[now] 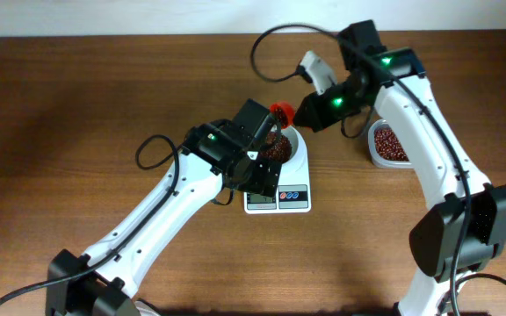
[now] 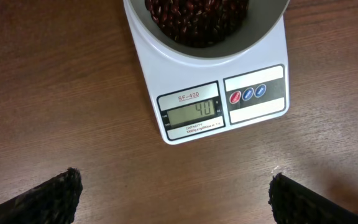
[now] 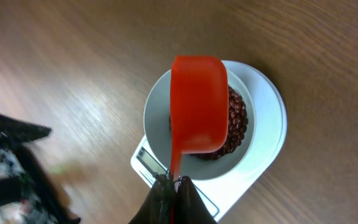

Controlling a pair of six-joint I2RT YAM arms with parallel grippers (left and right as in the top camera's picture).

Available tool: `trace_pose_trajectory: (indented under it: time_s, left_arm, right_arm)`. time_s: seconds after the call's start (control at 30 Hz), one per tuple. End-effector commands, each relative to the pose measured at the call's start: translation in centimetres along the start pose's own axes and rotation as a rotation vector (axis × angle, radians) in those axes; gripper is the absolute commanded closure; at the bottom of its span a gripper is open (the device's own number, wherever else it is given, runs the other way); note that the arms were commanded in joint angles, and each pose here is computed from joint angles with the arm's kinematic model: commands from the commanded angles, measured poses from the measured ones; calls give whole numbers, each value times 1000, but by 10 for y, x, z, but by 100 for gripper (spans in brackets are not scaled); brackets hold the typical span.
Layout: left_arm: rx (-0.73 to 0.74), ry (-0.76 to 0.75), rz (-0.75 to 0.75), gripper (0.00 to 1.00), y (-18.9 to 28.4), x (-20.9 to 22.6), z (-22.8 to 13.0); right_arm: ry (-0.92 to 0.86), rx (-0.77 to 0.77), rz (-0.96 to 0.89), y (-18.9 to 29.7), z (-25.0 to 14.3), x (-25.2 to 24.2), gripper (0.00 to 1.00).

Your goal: Scoop item into bowl and weigh 50g on scale

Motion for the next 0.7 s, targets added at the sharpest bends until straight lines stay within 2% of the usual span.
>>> trace_pose_trajectory:
  time_s: [0.0,0.67]
  left_arm:
    - [6,12,16,1,-4,0,-2]
    - [6,12,16,1,-4,1,-2]
  right_arm:
    - [137,30,-96,7,6,3,96]
    - [151,27,-92,7,7,3,96]
Point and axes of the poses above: each gripper's point midway between its finger pads, its own y axis back along the fingers, its own x axis along the line the jaws close on, z = x × y, the point moved 7 cm from there along y, back along the fingers, and after that the axes turned 13 degrees about y, right-handed, at the moved point
